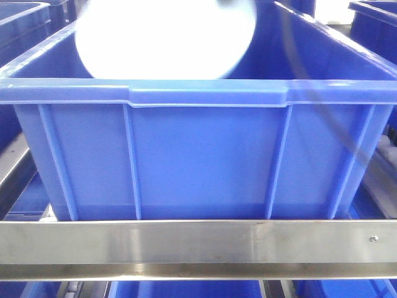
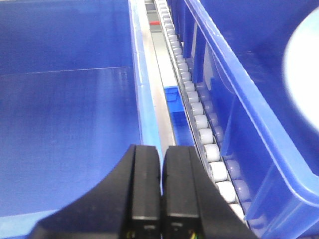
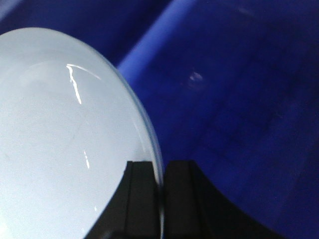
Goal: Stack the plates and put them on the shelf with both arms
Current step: 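Lower the plate stack into the blue bin and release the right gripper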
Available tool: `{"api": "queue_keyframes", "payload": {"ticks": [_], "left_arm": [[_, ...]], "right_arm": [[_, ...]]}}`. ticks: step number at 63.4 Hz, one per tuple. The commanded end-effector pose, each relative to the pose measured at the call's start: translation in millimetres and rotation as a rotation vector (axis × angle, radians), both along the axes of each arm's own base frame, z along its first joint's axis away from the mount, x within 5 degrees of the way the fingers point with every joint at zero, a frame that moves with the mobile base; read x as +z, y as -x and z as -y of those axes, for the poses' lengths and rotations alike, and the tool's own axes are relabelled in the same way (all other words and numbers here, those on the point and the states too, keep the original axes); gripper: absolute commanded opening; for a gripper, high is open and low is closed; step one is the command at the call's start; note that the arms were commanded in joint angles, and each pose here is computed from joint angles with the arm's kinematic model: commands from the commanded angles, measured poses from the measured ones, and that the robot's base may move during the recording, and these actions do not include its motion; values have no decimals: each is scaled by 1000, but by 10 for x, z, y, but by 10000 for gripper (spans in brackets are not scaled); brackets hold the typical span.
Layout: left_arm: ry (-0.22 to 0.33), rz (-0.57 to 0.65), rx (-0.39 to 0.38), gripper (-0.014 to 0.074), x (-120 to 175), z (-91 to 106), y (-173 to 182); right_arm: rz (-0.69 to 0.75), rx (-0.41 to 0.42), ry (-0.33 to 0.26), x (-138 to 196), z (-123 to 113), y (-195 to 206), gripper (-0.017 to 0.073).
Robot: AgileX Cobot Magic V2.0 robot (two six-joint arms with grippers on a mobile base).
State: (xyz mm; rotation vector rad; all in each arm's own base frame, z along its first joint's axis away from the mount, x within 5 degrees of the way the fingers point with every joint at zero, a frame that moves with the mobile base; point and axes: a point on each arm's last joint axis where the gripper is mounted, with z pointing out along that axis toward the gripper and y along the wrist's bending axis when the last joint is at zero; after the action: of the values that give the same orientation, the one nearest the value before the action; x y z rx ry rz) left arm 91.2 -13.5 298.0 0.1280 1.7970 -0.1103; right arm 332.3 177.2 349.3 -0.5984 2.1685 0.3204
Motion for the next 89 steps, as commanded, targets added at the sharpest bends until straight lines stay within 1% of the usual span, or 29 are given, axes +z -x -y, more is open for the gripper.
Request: {"api": "queue_keyframes", "payload": {"ticks": [1, 17, 27, 36, 42, 51, 55, 59, 67, 73, 77, 80, 85, 89], "left_arm": [[19, 103, 10, 84, 157, -6, -15], [19, 103, 10, 84, 157, -6, -15], [19, 103, 10, 84, 157, -6, -15], [19, 103, 10, 84, 157, -6, -15], [19, 103, 10, 84, 157, -6, -15], [19, 103, 10, 84, 157, -6, -15], [19, 103, 10, 84, 157, -6, -15], [19, 103, 10, 84, 157, -6, -15], [19, 103, 10, 84, 157, -6, -15], [19, 103, 10, 84, 157, -6, -15], [19, 103, 10, 84, 157, -6, -15], [19, 103, 10, 84, 157, -6, -15], [19, 103, 10, 84, 157, -6, -15], [19, 103, 10, 84, 157, -6, -15]], "right_arm": [[128, -35, -51, 246, 72, -129, 57], [61, -92, -16, -136, 164, -462, 57], [18, -95, 4, -344, 134, -564, 58], [-19, -92, 20, -435, 124, -583, 67], [-38, -89, 29, -454, 126, -573, 157], [-51, -87, 35, -456, 127, -565, 375], [-60, -85, 38, -444, 127, -561, 433], [-69, -82, 42, -422, 129, -550, 459], [-60, -79, 37, -299, 139, -518, 457], [-27, -78, 22, -137, 159, -469, 454], [4, -78, 8, 1, 186, -400, 433], [25, -78, -1, 100, 208, -346, 397], [71, -79, -22, 281, 265, -208, 304], [105, -82, -37, 383, 319, -81, 202]]}}
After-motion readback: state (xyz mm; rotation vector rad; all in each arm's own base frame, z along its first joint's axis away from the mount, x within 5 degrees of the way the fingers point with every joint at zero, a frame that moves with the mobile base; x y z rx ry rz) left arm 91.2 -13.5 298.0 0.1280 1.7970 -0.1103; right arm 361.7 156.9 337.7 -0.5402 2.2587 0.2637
